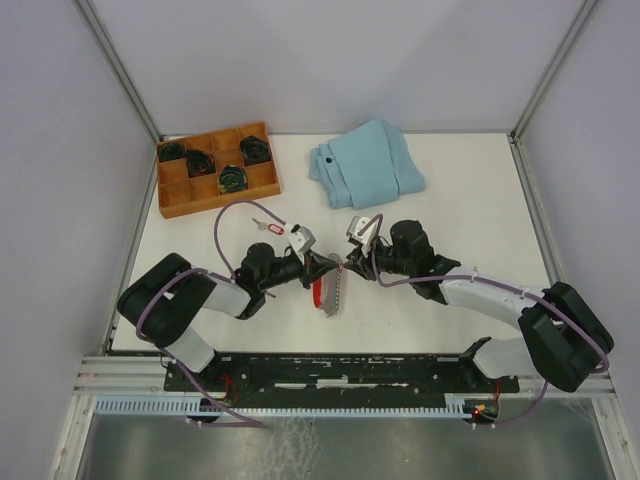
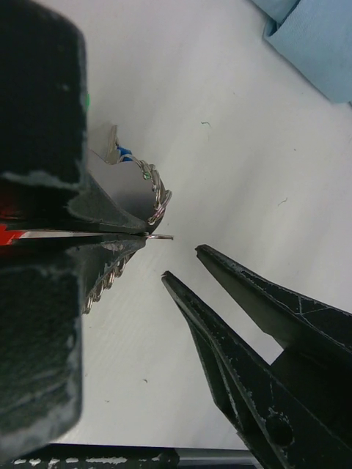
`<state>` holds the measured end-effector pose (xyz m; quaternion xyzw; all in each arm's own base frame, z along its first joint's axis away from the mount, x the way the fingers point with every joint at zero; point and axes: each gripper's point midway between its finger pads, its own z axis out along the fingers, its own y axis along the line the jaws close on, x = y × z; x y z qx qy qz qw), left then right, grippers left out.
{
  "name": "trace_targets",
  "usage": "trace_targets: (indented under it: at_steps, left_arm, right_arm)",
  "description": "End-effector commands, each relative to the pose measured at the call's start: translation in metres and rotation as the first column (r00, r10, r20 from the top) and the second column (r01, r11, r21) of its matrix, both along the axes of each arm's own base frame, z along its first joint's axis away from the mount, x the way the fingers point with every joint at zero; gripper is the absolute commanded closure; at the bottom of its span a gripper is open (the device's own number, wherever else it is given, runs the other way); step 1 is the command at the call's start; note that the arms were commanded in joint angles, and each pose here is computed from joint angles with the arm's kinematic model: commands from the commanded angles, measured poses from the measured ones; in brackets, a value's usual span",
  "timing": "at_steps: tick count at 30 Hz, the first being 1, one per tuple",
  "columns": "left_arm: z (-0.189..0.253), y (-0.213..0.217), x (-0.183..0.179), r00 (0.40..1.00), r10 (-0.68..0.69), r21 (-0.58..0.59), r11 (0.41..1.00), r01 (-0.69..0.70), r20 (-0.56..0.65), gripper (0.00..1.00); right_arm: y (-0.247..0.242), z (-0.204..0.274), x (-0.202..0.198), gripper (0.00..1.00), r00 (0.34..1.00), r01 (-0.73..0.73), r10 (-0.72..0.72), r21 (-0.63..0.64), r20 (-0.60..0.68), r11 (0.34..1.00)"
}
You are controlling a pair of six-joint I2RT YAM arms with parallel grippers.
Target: Put the keys on the keyring
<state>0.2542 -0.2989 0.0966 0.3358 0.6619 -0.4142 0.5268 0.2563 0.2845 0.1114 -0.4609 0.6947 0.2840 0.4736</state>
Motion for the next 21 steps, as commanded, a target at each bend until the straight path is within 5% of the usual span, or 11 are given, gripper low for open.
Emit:
trace_targets:
  at_steps: [1, 8, 21]
  left_arm:
    - [0.019, -0.008, -0.005, 0.989, -0.095, 0.011, 0.995, 0.094, 0.114, 0.97]
    - [0.021, -0.014, -0.021, 0.963, -0.212, 0.038, 0.977, 0.209, 0.167, 0.97]
    - [0.023, -0.013, -0.028, 0.944, -0.257, 0.06, 0.966, 0.25, 0.206, 0.97]
  right_arm:
    - [0.002, 0.029, -0.005, 0.66, 0.985, -0.126, 0.126, -0.009, 0.118, 0.992]
    - [0.004, 0.03, -0.025, 0.65, 0.939, -0.331, 0.332, -0.029, 0.091, 0.943]
    - [0.002, 0.017, -0.027, 0.66, 0.911, -0.409, 0.411, -0.072, 0.013, 0.91]
